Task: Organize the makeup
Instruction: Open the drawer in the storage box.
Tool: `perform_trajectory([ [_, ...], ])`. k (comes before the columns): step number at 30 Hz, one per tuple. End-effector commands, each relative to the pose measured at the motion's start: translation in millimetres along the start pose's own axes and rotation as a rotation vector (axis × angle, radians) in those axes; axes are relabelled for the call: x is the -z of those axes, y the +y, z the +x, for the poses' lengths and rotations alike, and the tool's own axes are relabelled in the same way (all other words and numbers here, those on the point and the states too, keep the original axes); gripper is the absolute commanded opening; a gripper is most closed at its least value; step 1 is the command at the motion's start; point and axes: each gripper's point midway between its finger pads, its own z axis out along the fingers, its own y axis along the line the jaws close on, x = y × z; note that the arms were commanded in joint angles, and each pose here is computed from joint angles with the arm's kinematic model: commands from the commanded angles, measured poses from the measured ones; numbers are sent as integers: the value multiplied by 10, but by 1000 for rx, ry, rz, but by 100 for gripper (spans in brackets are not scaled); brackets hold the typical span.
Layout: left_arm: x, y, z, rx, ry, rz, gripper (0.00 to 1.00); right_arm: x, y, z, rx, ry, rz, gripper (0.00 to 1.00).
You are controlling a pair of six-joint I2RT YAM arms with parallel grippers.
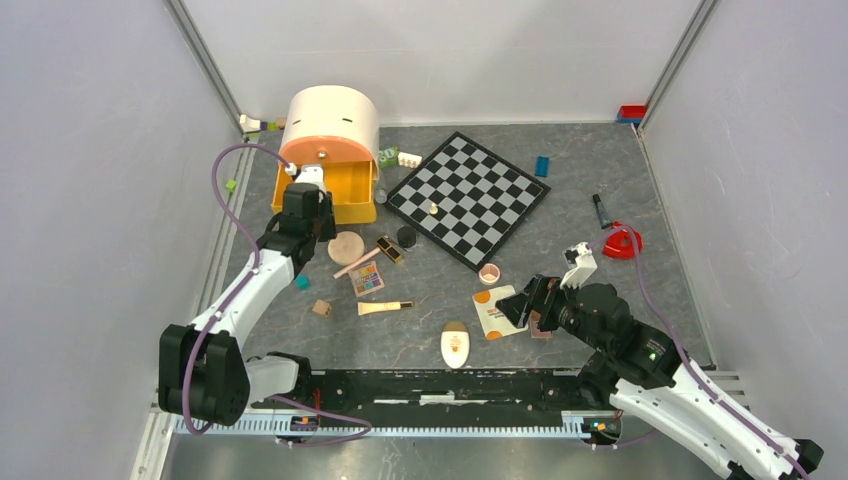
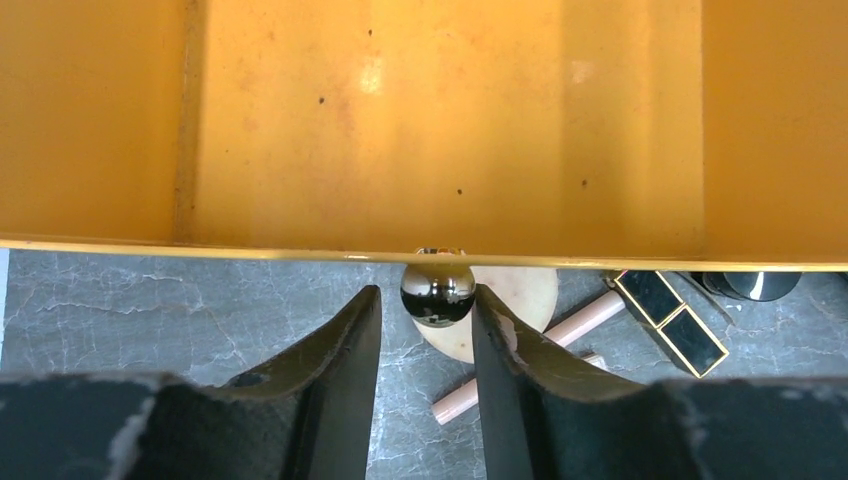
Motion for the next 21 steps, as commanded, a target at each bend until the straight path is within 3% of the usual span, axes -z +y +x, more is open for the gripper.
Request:
perform_trajectory([
  [1, 23, 67, -18, -42, -13, -28, 47, 35, 69, -111, -10, -36, -16, 98],
  [14, 158, 24, -127, -21, -51, 6, 63, 41, 67, -114, -9, -34, -11, 98],
  [21, 325, 4, -208, 4, -78, 32, 67, 38, 56, -128, -5, -39, -3, 98],
])
